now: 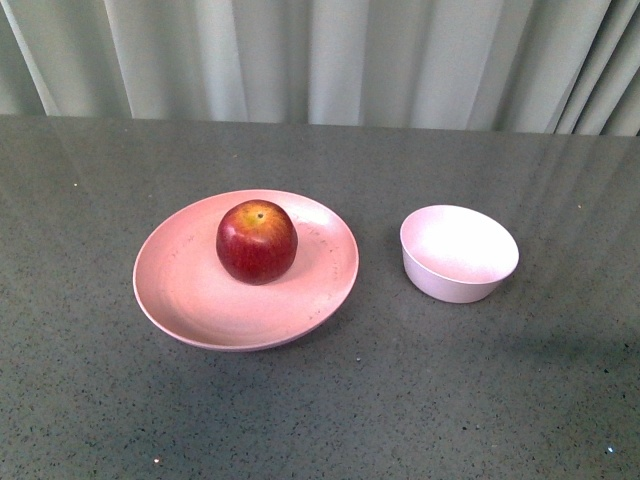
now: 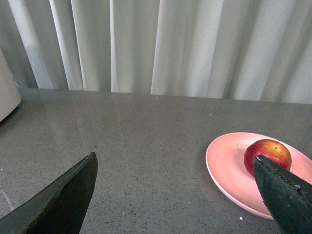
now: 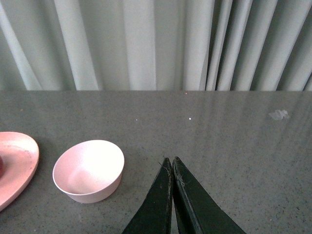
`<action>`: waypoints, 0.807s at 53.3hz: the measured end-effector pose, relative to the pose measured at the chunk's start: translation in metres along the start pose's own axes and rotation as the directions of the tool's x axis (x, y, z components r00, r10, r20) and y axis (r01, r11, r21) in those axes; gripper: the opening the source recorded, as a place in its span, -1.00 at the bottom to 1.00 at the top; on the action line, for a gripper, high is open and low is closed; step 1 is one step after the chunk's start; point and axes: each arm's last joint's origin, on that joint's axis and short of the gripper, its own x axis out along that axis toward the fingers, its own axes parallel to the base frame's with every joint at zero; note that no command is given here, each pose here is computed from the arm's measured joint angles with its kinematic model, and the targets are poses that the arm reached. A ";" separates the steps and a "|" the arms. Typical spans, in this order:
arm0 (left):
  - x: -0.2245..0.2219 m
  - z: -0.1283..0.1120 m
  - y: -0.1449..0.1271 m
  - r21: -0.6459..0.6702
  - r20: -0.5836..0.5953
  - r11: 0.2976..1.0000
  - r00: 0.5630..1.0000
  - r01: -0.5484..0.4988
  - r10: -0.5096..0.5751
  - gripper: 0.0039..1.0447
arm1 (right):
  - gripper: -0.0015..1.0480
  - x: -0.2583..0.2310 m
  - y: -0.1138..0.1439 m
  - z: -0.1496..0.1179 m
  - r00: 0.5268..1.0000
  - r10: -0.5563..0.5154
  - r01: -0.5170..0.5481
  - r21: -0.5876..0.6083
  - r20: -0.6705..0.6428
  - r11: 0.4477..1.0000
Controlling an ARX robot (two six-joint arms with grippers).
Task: Move apple from plate to bowl
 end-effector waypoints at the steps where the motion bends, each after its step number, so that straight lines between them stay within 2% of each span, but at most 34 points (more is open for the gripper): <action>1: 0.000 0.000 0.000 0.000 0.000 1.000 1.000 0.000 0.000 0.83 | -0.96 -0.001 0.000 -0.001 1.000 0.000 0.000 0.000 0.004 1.000; 9: 0.000 0.000 0.000 0.000 0.000 1.000 1.000 0.000 0.000 0.83 | -0.96 -0.012 0.000 -0.009 1.000 0.000 0.000 0.000 -0.022 1.000; 43: 0.000 0.000 0.000 0.000 0.000 1.000 1.000 0.000 0.000 0.83 | -0.96 -0.040 0.000 0.004 1.000 0.000 0.000 0.000 0.021 1.000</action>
